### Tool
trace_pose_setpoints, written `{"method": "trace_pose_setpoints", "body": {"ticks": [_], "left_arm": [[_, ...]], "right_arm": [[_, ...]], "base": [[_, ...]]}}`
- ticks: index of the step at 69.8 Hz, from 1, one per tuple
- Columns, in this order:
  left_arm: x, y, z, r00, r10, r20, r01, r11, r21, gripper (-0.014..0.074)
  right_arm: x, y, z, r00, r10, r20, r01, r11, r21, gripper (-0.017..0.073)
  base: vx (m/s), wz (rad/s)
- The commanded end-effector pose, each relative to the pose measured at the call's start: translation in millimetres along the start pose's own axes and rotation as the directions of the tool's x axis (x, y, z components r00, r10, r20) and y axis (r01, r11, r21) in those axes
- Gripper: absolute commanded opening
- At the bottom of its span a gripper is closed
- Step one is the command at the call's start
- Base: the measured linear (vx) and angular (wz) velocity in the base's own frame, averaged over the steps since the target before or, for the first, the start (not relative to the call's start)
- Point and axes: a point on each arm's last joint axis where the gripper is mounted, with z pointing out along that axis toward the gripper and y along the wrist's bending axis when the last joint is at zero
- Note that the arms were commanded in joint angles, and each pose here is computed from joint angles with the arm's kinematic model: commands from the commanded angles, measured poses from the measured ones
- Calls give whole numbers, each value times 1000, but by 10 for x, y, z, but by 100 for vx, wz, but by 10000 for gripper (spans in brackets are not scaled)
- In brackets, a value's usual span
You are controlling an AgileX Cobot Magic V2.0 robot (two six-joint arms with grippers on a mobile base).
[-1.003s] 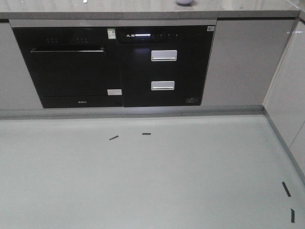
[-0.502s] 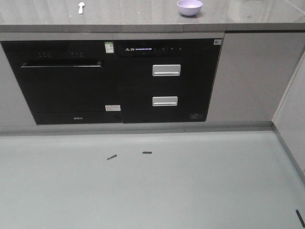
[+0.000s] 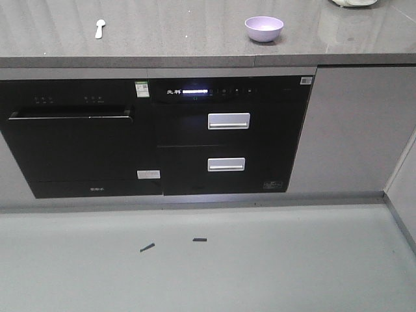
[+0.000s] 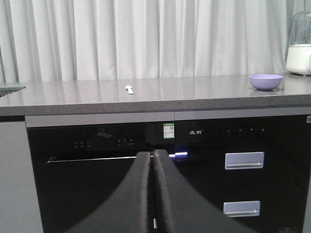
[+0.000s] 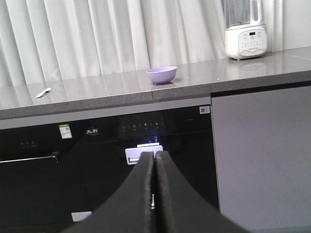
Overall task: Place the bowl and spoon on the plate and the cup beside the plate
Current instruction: 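Drive the base toward the counter holding the white spoon and lilac bowl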
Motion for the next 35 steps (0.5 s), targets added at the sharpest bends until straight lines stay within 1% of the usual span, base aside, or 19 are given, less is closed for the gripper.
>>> {"method": "trace_pose_setpoints", "body": {"ticks": [1,35], "left_arm": [[-98,-7,-17,996,-10,92,10,1000,8,-6],[-98,-7,-17,996,-10,92,10,1000,8,-6]], "right_arm": [[-61,12,-9,997,-9,81,10,1000,-14,-10],[-59,12,-9,997,-9,79,10,1000,-13,-10]], "base": [[36,-1],[36,0]]}}
